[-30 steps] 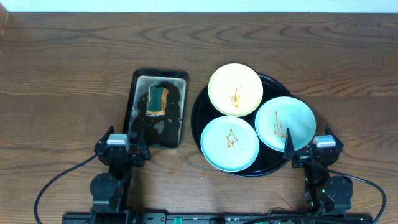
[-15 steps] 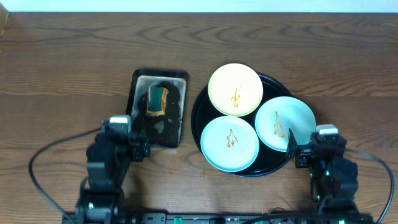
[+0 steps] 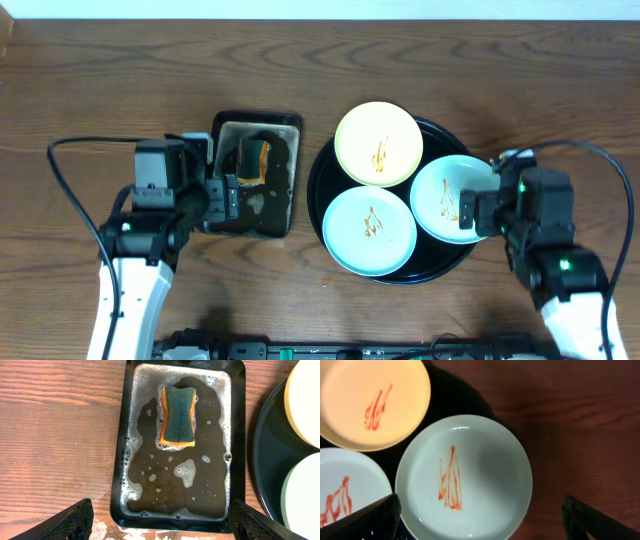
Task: Clean dirty plates on tray and stack at the side
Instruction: 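Move left gripper over the sponge and right gripper to the right green plate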
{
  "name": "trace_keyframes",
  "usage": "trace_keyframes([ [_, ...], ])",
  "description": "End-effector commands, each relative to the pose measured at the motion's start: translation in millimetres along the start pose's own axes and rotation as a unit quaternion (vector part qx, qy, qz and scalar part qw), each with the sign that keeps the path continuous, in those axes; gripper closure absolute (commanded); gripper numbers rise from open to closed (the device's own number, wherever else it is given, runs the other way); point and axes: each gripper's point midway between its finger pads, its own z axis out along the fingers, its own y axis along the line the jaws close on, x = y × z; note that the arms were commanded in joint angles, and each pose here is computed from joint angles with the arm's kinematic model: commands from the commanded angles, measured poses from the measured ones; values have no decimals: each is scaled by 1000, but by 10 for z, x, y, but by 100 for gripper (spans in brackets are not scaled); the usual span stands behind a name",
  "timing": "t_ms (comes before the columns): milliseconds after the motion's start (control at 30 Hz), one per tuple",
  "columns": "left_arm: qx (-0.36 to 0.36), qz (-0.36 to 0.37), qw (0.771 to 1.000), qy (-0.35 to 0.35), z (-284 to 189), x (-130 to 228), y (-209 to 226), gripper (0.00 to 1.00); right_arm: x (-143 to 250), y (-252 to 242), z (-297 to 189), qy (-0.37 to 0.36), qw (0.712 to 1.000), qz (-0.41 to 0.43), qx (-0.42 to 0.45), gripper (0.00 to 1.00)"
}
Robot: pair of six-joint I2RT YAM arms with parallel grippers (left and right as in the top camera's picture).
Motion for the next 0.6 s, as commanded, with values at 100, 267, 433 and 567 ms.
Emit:
trace_keyframes([
  [100,0,-7,1000,6,-1,-23,7,13,-97,194,26,7,999,-17,-46,1],
  [267,0,-6,1000,-6,-2,-82,4,13,-99,192,26,7,999,-16,-46,1],
  [433,9,-34,998,-51,-13,-305,-25,13,-151,193,26,-3,999,-6,-46,1],
  [567,29,-31,996,-82,40,-504,-89,13,-165,192,27,-6,999,-4,-46,1],
])
